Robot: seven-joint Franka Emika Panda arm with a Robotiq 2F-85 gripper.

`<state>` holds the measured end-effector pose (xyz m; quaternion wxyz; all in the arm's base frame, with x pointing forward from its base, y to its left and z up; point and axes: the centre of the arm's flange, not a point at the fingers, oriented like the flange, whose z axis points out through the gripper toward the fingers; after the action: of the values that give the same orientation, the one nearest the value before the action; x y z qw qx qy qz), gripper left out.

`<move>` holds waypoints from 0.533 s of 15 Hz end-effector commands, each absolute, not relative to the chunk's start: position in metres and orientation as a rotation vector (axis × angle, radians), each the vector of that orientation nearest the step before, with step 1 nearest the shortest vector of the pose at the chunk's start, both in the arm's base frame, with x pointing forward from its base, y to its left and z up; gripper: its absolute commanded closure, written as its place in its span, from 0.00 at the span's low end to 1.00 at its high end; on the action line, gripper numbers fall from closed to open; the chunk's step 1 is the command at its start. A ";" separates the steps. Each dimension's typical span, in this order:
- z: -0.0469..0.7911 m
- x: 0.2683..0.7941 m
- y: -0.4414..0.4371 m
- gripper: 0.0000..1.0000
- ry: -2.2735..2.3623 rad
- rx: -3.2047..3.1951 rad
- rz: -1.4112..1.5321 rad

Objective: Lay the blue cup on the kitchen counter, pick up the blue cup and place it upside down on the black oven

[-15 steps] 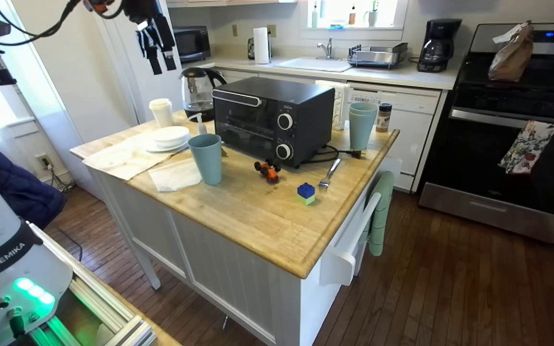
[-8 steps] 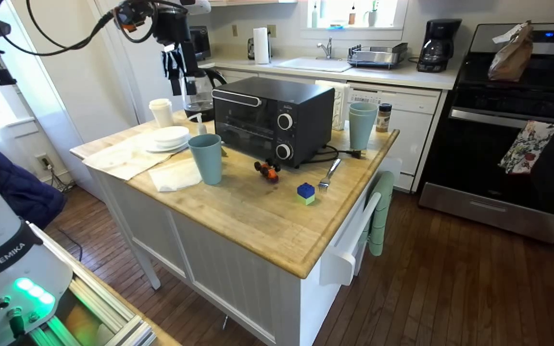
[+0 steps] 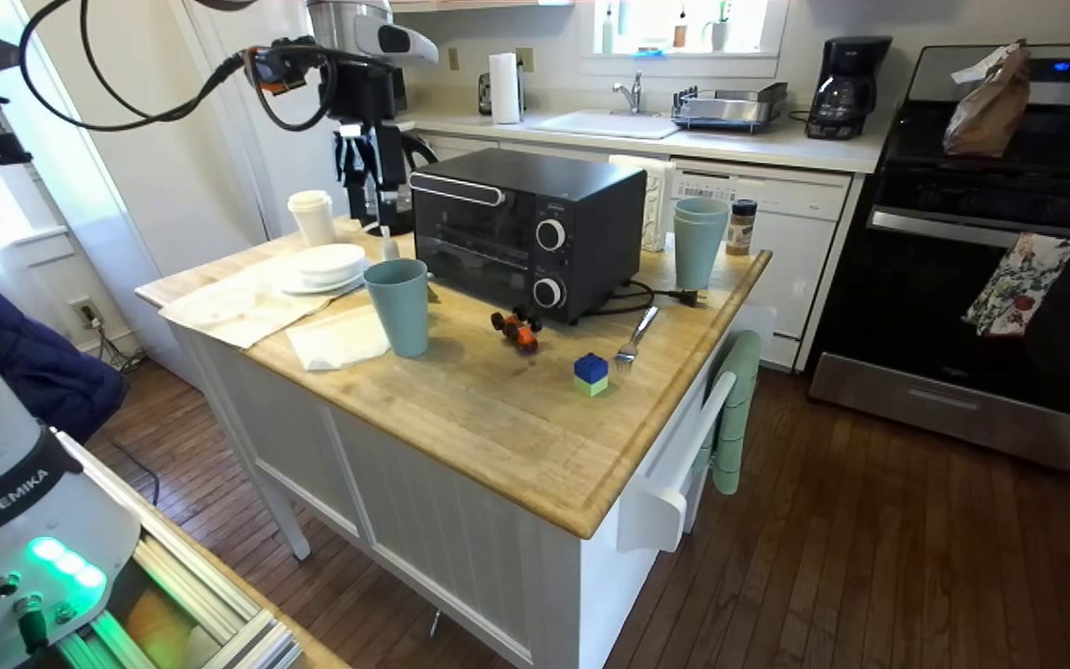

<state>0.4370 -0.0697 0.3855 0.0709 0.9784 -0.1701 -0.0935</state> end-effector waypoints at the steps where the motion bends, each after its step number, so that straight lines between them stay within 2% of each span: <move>1: 0.356 0.438 -0.094 0.00 -0.547 2.982 -0.215; 8: 0.359 0.437 -0.092 0.00 -0.550 2.960 -0.236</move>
<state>0.4366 -0.0916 0.3590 0.0609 0.9784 -0.1817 -0.0781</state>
